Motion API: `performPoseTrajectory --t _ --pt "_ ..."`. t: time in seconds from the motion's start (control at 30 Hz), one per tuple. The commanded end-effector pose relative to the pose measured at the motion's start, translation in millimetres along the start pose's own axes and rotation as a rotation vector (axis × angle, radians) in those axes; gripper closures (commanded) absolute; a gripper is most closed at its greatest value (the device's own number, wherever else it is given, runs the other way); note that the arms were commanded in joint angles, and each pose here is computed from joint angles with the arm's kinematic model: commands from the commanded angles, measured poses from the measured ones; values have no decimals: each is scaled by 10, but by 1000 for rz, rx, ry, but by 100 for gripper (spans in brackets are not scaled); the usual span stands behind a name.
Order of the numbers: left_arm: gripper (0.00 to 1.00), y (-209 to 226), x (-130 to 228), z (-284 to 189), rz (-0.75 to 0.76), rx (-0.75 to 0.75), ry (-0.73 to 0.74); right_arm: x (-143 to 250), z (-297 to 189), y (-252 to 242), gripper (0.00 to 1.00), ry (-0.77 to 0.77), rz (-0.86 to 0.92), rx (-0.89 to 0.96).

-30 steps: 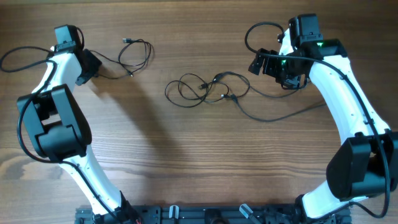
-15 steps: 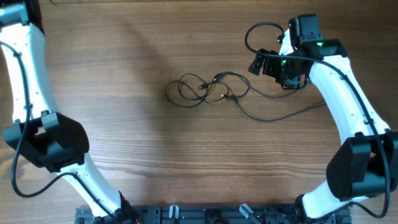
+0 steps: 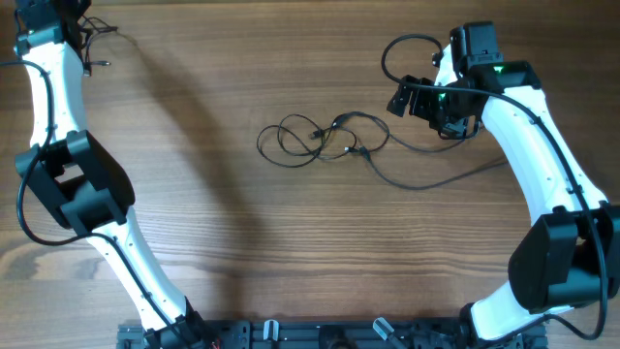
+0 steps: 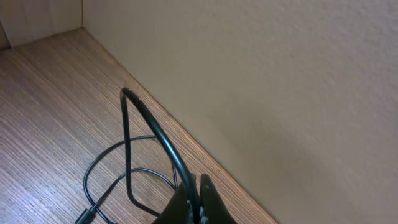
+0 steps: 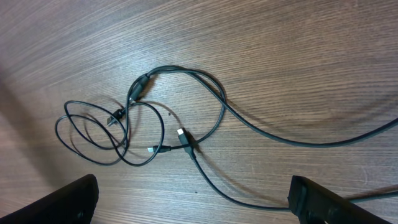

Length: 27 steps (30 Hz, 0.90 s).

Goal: Untangle cables

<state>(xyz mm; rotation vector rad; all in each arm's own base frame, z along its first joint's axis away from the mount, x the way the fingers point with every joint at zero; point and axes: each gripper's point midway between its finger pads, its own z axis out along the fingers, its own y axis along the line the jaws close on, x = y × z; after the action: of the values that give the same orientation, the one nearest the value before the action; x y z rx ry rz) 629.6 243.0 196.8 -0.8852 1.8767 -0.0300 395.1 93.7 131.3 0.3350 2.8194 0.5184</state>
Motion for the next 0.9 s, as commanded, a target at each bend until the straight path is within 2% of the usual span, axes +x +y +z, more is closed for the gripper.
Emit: performPoseTrajectory --t 0.0,0.07,0.13,0.2,0.23,0.27,0.33,0.43,0.53,0.57,0.63,0.7,0.77,0.87 --pt "96 -233 150 44 45 58 10 0 54 13 0 13 -6 -8" --pt "96 -461 416 177 62 131 43 12 54 7 0 18 -4 -6" --pt "90 -555 648 260 75 148 79 28 54 1 0 24 -2 -4" --pt "66 -628 916 345 91 152 120 49 53 -8 0 33 1 0" --pt "32 -668 1084 363 102 149 155 59 53 -12 0 37 2 1" --pt "14 -675 1115 358 104 147 164 68 53 -16 0 40 3 3" --pt "0 -696 1101 323 106 148 168 76 52 -19 0 44 5 5" --pt "0 -847 888 133 110 199 152 90 52 -25 0 49 6 7" --pt "8 -1479 809 -347 177 542 220 89 52 -24 0 49 6 7" --pt "18 -1725 833 -573 186 691 258 89 52 -24 0 49 6 7" --pt "26 -2001 1001 -832 203 849 332 90 52 -24 0 50 8 7" --pt "23 -2016 1317 -797 286 804 378 116 50 -13 0 61 11 -1" --pt "3 -1957 1591 -689 384 695 394 143 48 3 0 74 13 -12" --pt "0 -1836 1649 -563 466 543 356 174 46 -9 0 86 18 -6"
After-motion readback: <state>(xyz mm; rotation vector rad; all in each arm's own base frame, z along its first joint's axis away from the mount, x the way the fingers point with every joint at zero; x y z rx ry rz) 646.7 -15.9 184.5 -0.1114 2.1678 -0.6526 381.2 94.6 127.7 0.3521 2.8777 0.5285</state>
